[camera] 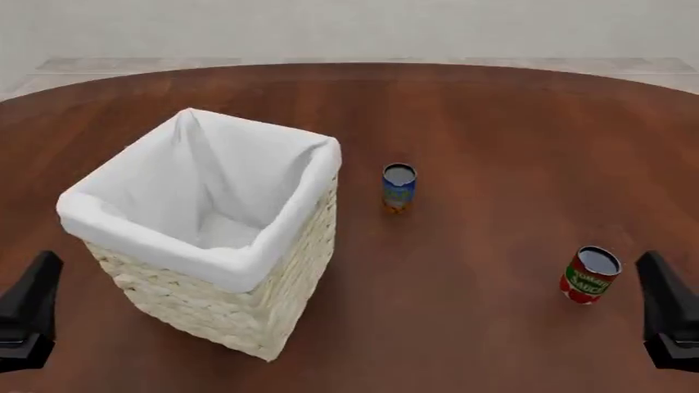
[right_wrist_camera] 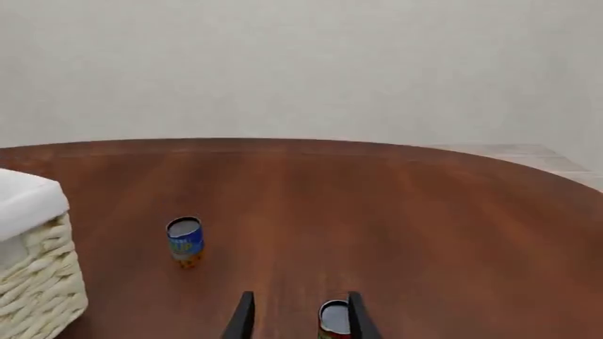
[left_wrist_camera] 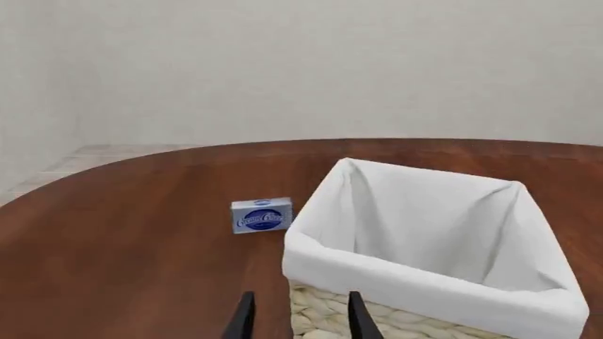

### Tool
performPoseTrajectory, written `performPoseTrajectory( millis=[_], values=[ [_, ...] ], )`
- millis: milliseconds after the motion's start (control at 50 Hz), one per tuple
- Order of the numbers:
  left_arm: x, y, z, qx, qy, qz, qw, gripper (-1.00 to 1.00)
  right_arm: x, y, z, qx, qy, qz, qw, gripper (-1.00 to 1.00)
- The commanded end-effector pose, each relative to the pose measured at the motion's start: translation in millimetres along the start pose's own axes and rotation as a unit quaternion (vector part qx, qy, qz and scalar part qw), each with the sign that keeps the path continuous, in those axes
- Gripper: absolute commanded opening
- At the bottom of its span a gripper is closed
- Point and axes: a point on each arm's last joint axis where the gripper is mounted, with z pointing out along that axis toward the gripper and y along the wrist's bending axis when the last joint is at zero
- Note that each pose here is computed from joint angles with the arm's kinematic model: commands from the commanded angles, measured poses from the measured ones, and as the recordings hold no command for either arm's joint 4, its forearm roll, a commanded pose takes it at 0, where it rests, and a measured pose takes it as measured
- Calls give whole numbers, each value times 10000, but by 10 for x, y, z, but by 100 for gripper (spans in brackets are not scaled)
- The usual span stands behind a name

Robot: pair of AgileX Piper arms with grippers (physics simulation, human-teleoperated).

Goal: Pick up the tomato sauce, and put it in the basket.

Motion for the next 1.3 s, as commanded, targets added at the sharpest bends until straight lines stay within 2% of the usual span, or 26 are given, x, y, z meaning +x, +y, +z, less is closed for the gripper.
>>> performPoseTrajectory(
  millis=[20, 160, 540, 680, 740, 780, 820, 860, 920, 1000, 1300],
  values=[
    [-9, 0, 4, -1, 5, 0, 10000, 100, -7, 2, 8, -14, 17, 9, 10000, 100],
    [-9, 0, 4, -1, 6, 1, 10000, 100, -9, -3, 3, 30, 10, 25, 10000, 100],
    [-9, 0, 4, 1, 5, 0, 10000, 100, 15, -100, 115, 724, 265, -273, 9966, 100],
    [-8, 0, 4, 0, 6, -1, 10000, 100, -18, -121, 193, 785, 370, -211, 9960, 100],
    [-9, 0, 4, -1, 5, 0, 10000, 100, -34, -135, 247, 816, 464, -253, 9953, 100],
    [-9, 0, 4, 0, 6, 1, 10000, 100, -45, -145, 258, 861, 518, -402, 9941, 100],
    [-9, 0, 4, -1, 5, 0, 10000, 100, -35, -158, 295, 890, 650, -398, 9931, 100],
    [-8, 0, 4, 0, 7, -1, 10000, 100, -53, -175, 353, 934, 777, -210, 9924, 100],
    [-9, 0, 4, 1, 6, 1, 10000, 100, -107, -189, 386, 984, 799, -74, 9919, 100],
    [-9, 0, 4, 0, 6, 0, 10000, 100, -141, -198, 409, 1003, 840, -157, 9913, 100],
    [-9, 0, 4, 0, 5, 1, 10000, 100, -173, -186, 505, 852, 1174, -154, 9893, 100]
  ],
)
